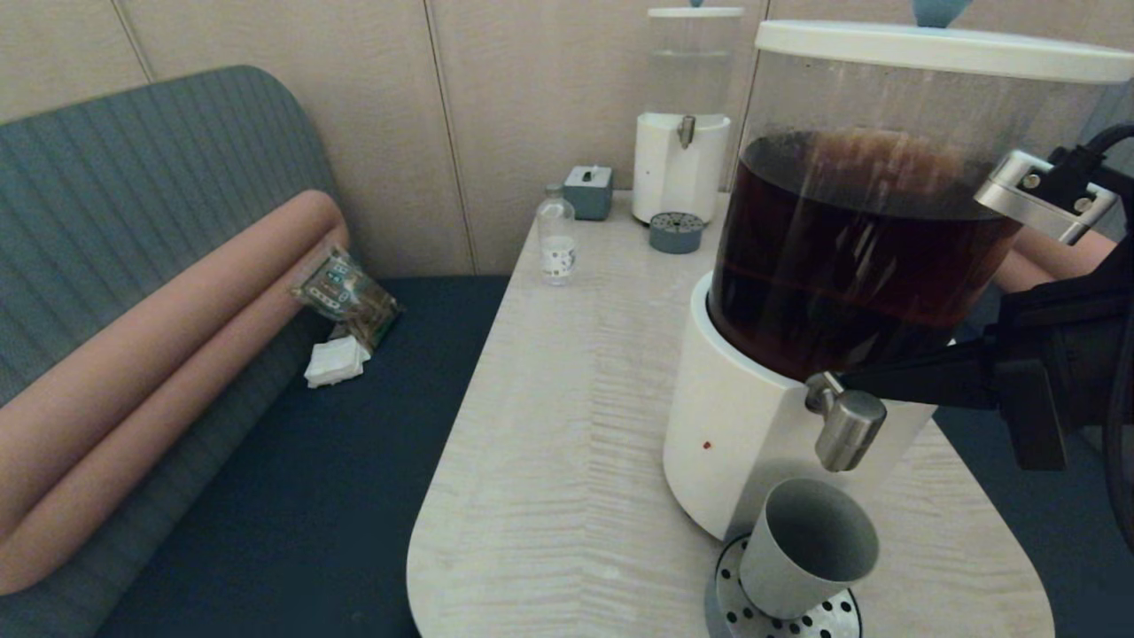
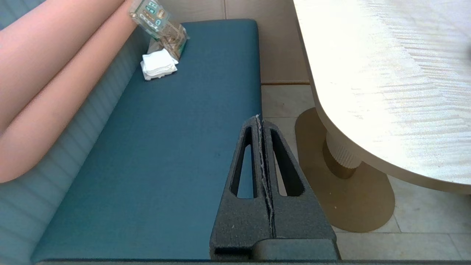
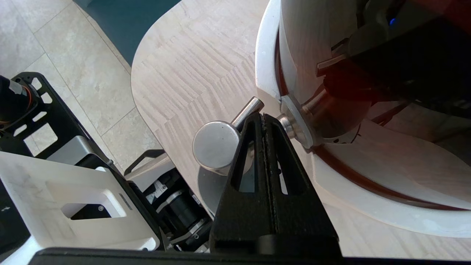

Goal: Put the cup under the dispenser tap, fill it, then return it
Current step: Turn on the faucet

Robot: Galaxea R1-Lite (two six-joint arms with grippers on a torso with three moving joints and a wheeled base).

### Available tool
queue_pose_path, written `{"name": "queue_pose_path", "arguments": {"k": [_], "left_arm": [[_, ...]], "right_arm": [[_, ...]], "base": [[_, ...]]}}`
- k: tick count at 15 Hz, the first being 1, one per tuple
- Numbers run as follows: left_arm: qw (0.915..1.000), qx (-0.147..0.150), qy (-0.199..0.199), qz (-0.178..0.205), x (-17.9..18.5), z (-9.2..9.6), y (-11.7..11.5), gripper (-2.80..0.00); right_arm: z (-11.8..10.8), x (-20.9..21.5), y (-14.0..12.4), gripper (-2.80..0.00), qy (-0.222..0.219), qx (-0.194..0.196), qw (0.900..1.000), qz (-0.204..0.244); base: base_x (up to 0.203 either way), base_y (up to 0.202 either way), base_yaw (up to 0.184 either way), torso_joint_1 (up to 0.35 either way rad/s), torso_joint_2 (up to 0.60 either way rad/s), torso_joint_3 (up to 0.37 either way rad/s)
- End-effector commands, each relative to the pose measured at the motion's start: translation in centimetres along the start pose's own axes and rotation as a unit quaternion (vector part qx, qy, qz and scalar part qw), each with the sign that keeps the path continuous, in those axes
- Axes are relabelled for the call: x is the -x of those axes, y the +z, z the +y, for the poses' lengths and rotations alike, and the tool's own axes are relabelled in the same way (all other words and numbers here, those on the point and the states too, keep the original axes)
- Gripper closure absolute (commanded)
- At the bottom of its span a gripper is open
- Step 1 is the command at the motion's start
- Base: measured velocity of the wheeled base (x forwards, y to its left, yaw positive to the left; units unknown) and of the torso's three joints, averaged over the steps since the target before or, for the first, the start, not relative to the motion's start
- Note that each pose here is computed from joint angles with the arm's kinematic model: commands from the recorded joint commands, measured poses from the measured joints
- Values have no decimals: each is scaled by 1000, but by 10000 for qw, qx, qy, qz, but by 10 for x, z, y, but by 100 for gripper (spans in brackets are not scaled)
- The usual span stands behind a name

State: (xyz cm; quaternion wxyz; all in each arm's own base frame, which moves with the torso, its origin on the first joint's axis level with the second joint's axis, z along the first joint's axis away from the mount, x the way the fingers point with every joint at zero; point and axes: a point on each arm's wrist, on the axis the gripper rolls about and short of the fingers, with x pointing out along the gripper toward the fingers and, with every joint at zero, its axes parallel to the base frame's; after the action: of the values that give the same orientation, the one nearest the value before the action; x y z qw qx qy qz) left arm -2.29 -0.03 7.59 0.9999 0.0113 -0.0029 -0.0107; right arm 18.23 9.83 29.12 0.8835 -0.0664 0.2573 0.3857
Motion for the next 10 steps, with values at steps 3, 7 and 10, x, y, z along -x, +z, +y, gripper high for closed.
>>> {"name": "queue_pose_path", "arguments": {"k": [3,7,10], "left_arm": [[10000,-2,0,5,0,0,0,0],[10000,-2,0,5,0,0,0,0],[10000,-2,0,6,0,0,0,0]], "right_arm": [[-3,-6,-4,0,-41,43,10000,-2],[-10,-20,-4,0,-102,85,9997,-185],[-12,-26,-3,0,-91,83,9997,-223]], "base": [[0,0,0,0,0,0],[0,0,0,0,0,0],[0,0,0,0,0,0]]}}
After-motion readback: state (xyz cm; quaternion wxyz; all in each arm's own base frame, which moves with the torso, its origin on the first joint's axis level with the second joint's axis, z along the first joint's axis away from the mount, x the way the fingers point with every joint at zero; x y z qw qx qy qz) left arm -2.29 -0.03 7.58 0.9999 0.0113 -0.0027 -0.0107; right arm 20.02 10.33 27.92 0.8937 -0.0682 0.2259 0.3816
